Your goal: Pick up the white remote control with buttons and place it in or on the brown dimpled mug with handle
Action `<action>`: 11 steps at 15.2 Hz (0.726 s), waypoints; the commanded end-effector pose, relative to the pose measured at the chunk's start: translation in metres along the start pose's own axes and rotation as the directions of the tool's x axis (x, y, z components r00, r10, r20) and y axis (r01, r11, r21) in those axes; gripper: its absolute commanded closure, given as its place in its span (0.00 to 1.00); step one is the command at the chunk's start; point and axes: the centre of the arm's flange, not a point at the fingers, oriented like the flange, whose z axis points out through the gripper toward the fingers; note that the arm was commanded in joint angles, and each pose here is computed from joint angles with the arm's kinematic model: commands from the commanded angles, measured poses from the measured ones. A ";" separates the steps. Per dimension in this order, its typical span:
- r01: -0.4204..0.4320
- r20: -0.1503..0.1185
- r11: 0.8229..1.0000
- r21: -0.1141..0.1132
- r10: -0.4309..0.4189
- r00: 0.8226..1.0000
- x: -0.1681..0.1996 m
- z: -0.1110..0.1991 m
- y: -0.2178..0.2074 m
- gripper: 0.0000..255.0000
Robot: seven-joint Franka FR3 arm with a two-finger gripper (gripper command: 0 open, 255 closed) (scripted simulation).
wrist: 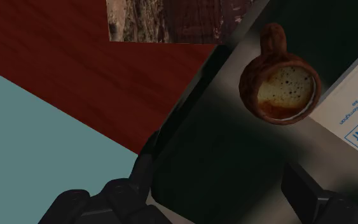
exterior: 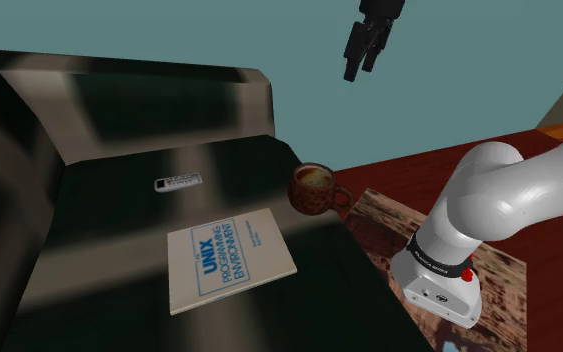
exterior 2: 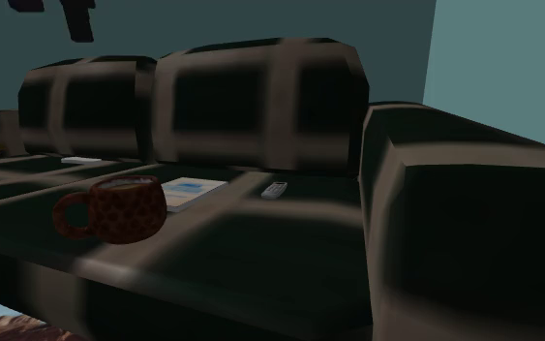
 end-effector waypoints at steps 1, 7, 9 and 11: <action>0.000 0.000 1.000 0.000 0.000 1.000 0.000 0.000 0.000 0.00; 0.153 0.006 0.988 0.006 -0.154 0.988 0.064 0.042 -0.023 0.00; 0.204 0.008 0.979 0.008 -0.204 0.979 0.084 0.057 -0.033 0.00; 0.254 0.010 0.967 0.010 -0.254 0.967 0.104 0.071 -0.044 0.00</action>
